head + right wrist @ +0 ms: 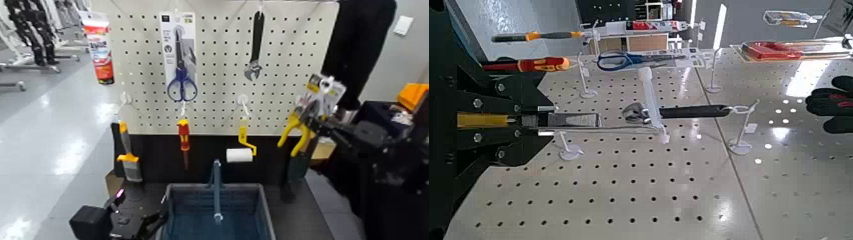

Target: Put the yellow pliers into the crate.

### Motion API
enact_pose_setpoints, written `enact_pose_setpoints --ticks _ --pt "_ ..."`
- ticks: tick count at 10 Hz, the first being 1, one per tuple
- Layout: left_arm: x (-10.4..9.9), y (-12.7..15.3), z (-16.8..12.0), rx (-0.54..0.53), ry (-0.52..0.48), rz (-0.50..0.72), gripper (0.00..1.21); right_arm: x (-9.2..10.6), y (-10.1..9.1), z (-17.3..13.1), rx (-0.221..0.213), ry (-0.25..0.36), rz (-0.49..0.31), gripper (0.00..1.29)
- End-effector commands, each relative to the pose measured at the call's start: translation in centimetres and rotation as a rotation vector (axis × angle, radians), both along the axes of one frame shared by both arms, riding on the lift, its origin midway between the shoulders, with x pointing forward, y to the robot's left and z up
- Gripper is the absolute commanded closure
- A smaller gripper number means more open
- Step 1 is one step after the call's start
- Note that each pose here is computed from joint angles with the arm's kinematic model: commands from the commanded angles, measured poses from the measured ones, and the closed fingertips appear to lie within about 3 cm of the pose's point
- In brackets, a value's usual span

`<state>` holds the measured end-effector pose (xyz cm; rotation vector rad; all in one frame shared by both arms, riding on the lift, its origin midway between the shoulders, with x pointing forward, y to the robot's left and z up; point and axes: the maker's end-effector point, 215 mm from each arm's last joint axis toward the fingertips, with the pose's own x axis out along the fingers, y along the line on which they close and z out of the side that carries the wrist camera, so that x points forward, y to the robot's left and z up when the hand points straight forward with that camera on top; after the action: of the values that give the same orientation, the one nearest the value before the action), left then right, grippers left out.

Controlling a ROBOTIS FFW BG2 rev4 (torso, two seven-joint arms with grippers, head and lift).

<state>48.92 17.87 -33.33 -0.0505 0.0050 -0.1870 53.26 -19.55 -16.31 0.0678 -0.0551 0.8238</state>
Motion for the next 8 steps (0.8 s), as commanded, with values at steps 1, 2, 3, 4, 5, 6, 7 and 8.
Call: enact_pose_setpoints --ticks 1,2,3,4,5,6,7,8 --pt "0.0 0.0 0.0 0.003 0.001 0.002 0.12 -1.4 1.8 -4.4 0.041 0.099 0.018 1.12" --pt "0.0 -0.1 0.0 0.003 0.001 0.0 0.12 -1.9 3.0 -5.9 0.053 0.131 0.035 1.12" --pt "0.0 -0.1 0.0 0.003 0.001 0.002 0.12 -2.5 3.8 -7.5 0.066 0.165 0.046 1.12" --pt "0.0 0.0 -0.1 0.003 0.002 0.003 0.12 -2.9 4.6 -8.8 0.079 0.195 0.06 1.12" --pt "0.0 0.0 -0.1 0.005 0.002 0.003 0.12 -3.3 5.3 -9.9 0.086 0.221 0.072 1.12" --pt "0.0 -0.1 -0.1 0.003 0.003 0.001 0.12 -3.7 6.1 -11.2 0.095 0.252 0.087 1.12" --pt "0.0 0.0 -0.1 0.003 0.002 0.003 0.12 -4.0 6.5 -12.3 0.102 0.275 0.094 1.12" --pt "0.0 0.0 -0.1 0.003 0.002 0.003 0.12 -4.3 6.8 -13.2 0.108 0.294 0.1 1.12"
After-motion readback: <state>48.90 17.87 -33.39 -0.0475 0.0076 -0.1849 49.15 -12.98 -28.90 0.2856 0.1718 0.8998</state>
